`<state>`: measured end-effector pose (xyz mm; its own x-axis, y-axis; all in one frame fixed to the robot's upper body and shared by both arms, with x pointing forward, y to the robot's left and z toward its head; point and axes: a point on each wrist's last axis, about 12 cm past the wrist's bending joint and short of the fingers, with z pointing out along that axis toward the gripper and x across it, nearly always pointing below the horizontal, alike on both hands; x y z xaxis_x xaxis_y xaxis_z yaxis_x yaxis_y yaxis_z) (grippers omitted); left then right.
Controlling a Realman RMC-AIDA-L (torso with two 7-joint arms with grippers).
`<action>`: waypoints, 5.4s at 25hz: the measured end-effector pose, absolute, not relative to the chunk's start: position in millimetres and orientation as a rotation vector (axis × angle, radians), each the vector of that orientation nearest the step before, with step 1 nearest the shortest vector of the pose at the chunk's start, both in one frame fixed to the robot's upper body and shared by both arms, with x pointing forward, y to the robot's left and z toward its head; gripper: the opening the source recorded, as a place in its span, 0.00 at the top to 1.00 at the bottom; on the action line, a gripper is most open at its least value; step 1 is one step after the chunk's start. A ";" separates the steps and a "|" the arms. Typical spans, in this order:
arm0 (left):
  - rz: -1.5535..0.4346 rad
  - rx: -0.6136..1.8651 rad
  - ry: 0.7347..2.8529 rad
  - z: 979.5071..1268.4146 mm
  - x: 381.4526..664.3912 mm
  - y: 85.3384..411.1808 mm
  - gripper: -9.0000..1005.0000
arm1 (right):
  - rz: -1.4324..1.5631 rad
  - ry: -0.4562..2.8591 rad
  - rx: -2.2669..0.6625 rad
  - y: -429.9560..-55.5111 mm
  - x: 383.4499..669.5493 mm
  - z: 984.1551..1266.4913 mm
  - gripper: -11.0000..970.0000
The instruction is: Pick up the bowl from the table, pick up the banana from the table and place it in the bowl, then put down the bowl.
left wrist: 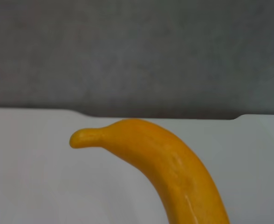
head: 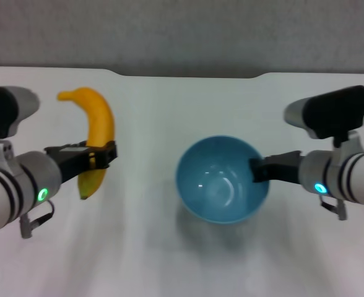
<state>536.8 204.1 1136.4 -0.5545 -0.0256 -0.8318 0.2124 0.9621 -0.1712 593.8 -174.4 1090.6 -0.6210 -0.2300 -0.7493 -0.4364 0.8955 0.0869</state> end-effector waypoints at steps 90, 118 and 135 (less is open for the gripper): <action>-0.191 -0.009 2.104 1111.1 543.0 249.4 0.11 | 0.488 2.509 -0.519 -165.0 626.8 1071.7 0.95; -0.188 -0.050 2.083 1107.4 536.4 259.6 0.11 | 0.410 2.281 -0.611 -187.9 600.5 1100.0 0.42; -0.228 -0.046 1.781 1063.4 511.0 282.3 0.11 | 0.085 1.833 -0.532 -219.2 561.0 1099.5 0.09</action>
